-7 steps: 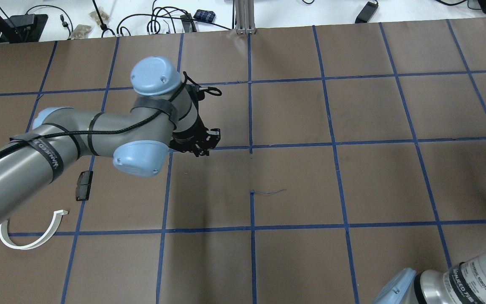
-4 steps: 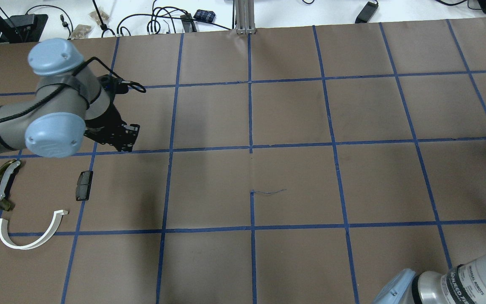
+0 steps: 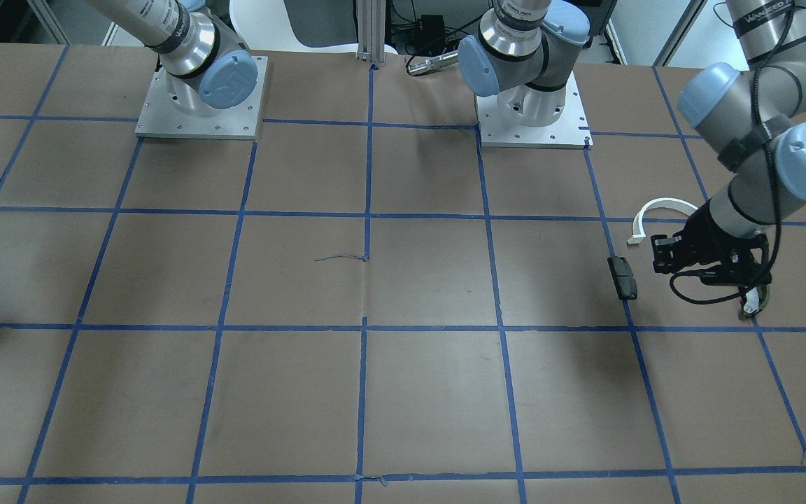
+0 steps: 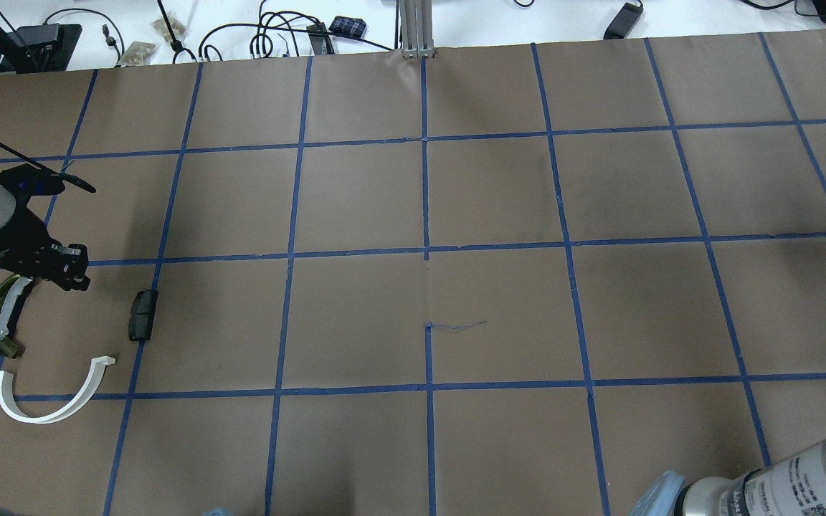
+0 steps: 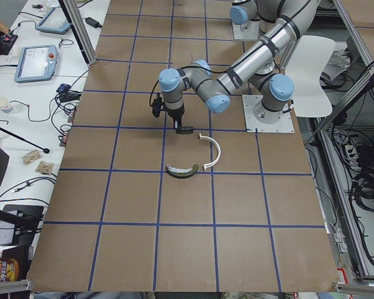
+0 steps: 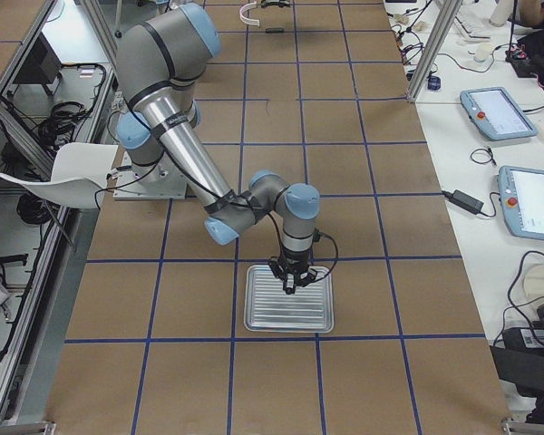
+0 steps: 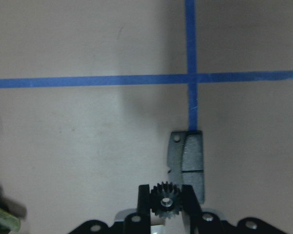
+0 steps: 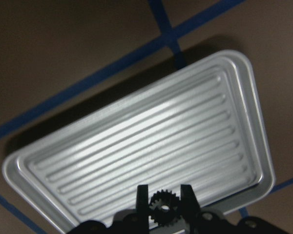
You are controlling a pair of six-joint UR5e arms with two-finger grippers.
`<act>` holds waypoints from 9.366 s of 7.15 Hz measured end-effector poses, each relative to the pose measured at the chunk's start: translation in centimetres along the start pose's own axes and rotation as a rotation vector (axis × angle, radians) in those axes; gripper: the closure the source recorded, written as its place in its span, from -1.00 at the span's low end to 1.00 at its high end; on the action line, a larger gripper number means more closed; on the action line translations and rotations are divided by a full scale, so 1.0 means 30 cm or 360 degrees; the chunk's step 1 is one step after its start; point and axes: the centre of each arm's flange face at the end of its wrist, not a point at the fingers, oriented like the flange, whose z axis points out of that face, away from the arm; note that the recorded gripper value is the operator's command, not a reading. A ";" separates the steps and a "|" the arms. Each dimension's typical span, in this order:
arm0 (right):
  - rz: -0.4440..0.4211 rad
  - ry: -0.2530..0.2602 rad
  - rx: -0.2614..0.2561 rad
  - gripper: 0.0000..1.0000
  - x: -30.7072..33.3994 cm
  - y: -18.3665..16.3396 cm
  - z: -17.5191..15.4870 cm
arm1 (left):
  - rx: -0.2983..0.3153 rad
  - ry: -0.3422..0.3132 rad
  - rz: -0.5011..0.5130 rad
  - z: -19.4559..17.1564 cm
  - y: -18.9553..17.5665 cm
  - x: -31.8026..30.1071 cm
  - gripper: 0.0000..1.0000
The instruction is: Place bearing gear from tray to pile
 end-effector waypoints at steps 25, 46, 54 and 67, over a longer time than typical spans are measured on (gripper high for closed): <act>0.1659 -0.0674 0.0391 -1.00 -0.834 -1.427 -0.722 | 0.0189 0.0124 -0.0351 -0.073 -0.233 1.131 -0.99; 0.1819 -0.0551 0.0179 -1.00 -0.803 -0.977 -1.107 | 0.0150 -0.0001 -0.0252 0.189 -0.052 1.603 1.00; 0.1824 -0.0534 0.0206 -1.00 -0.790 -0.973 -1.136 | 0.0173 -0.0088 0.0102 -0.142 -0.126 0.381 1.00; 0.1821 -0.0532 0.0205 -1.00 -0.792 -0.971 -1.136 | 0.0138 0.0006 -0.0039 0.037 -0.065 -0.104 1.00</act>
